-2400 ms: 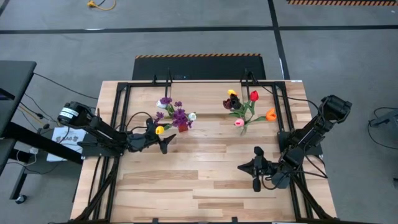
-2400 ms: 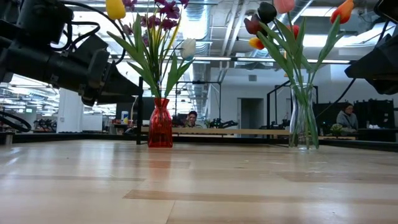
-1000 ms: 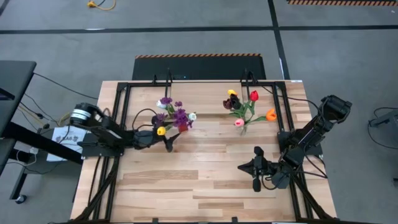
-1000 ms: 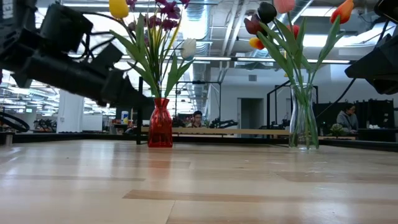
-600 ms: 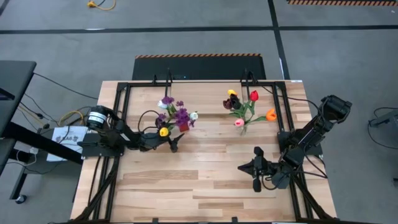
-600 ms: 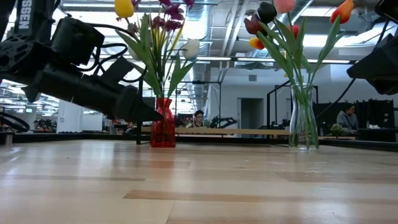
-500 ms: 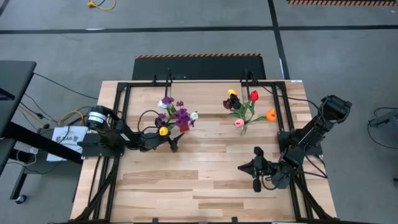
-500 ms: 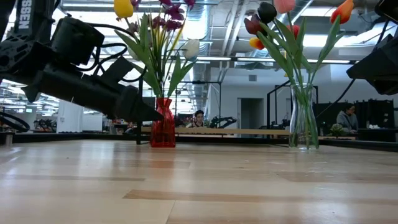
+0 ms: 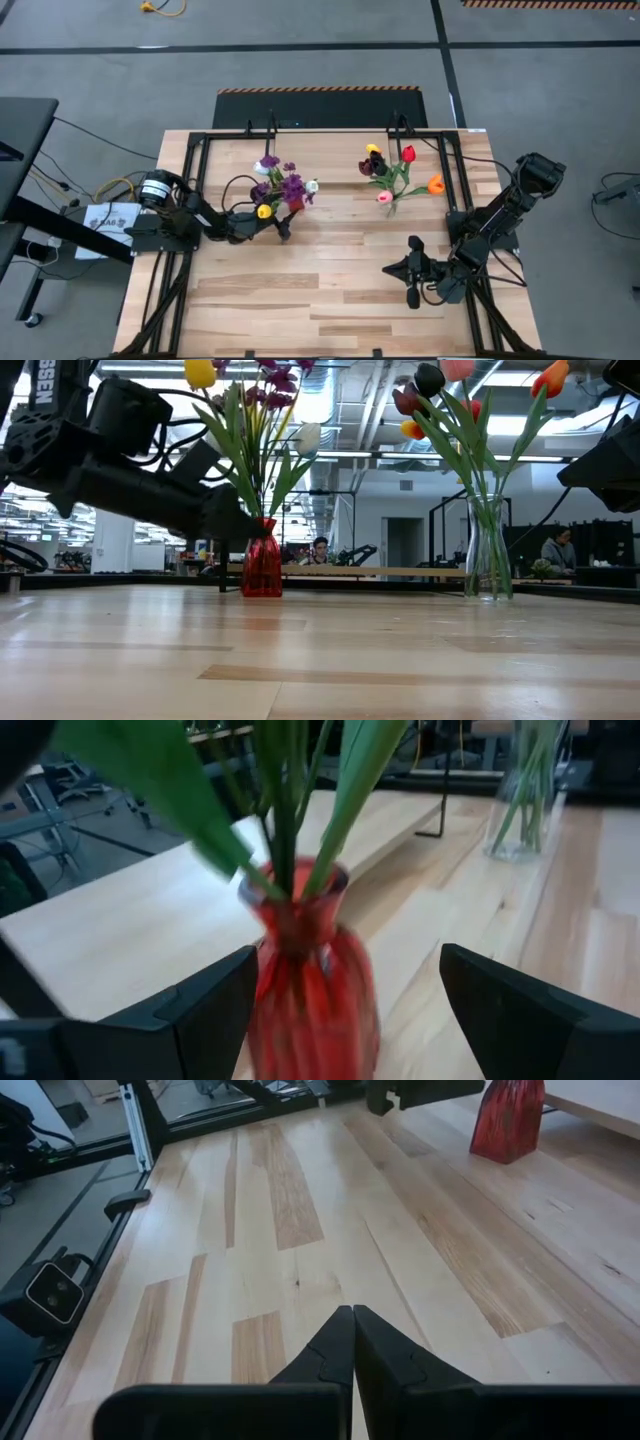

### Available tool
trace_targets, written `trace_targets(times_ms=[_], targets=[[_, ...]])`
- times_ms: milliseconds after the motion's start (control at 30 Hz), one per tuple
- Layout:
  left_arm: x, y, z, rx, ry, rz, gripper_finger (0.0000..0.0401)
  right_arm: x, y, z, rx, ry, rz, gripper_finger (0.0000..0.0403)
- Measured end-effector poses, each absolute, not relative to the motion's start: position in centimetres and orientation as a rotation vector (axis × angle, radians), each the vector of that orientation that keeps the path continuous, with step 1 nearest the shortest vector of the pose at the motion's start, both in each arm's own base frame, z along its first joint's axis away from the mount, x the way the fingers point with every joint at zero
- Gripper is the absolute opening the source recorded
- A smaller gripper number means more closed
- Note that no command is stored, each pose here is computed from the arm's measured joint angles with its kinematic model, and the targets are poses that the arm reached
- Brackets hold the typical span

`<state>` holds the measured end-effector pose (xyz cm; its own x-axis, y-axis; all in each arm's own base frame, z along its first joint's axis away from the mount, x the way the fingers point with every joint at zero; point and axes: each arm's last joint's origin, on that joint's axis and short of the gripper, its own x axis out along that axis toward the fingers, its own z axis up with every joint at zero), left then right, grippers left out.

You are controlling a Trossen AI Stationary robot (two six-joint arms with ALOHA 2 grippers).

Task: Pick and place flowers into a vace then onto a shelf
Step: Put the red vase on the shelf

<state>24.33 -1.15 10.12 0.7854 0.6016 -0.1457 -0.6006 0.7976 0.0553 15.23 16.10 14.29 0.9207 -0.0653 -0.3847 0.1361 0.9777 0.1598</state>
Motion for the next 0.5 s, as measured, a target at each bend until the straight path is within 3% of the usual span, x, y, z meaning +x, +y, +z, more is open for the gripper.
trace_targets(times_ms=[500], targets=[[25.6, -1.0, 10.8, 0.055, 0.153, 0.727, 0.0305, 15.2, 16.1, 14.3, 0.185, 0.388, -0.104, 0.0000]])
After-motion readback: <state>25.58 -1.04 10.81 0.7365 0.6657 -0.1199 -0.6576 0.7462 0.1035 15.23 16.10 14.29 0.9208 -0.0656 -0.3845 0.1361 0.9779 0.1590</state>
